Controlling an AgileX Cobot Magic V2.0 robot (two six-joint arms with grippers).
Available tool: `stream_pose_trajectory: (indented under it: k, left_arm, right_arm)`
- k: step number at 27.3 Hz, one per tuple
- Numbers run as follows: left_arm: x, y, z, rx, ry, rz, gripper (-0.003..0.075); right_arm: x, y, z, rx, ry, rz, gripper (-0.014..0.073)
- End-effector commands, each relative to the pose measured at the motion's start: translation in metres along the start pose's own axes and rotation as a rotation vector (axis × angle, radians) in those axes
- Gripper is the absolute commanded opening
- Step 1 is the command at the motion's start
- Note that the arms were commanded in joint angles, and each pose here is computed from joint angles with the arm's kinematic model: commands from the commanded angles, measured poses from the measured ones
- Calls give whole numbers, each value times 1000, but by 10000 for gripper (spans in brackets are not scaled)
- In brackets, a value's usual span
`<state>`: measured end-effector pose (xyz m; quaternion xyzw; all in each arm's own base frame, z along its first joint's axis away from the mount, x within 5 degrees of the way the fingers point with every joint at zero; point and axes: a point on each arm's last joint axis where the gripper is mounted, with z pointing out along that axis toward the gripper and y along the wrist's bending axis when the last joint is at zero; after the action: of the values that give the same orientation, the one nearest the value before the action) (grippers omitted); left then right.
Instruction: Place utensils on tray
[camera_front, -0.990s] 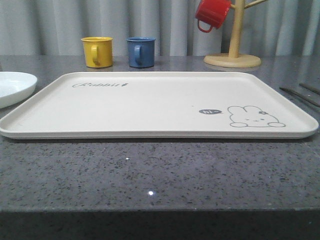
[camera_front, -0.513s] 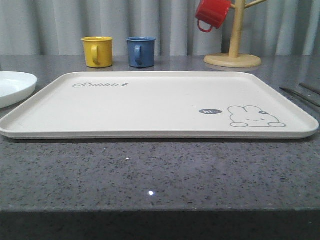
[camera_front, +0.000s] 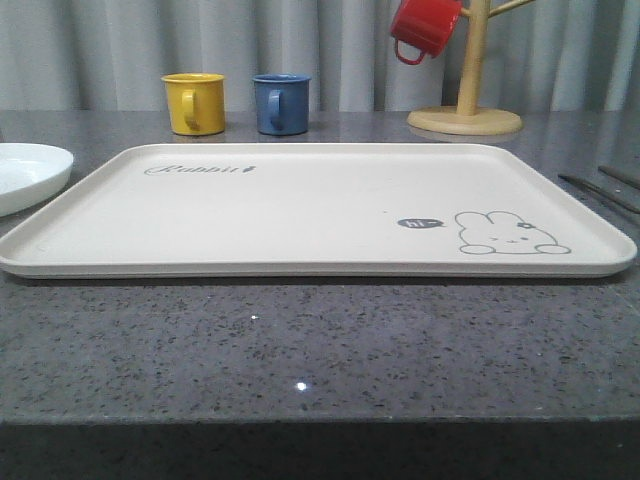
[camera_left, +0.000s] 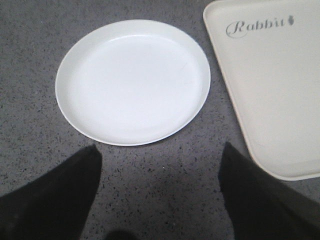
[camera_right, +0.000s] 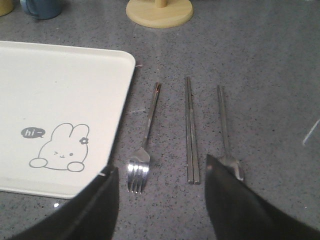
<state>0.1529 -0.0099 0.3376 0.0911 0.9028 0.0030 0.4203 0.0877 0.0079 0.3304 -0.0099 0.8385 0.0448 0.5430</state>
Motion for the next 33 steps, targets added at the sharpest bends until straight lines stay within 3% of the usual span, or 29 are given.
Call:
stream_pose_trajectory:
  k: [1,5,10,13,21,23,29,33]
  left_arm:
    - [-26,12,13,-37,-14,-29,494]
    - [-38,48,49,-78,95,-179,494]
    - [-39,84,89,86,125,-342,494]
    - [-35,105,110,112,141,-423,494]
    - [-29,121,148,109,199,-461,483]
    - [-28,123,151,100,196,-464,417]
    - [-28,124,151,96,197,-461,111]
    - [-28,124,152,89,194,-457,-8]
  right_arm:
    - [-16,-1,-3,12,-96,-11,423]
    - [-16,-1,-3,12,-96,-11,423]
    - [-15,-1,-3,12,-95,-11,423]
    - [-15,-1,-3,12,-95,-11,423]
    - [-15,-1,-3,12,-95,-11,423]
    - [-15,-1,-3,12,-95,-11,423]
    - [-15,-1,-3,12,-95,-11,423]
    - [-15,-1,-3,12,-95,-11,423]
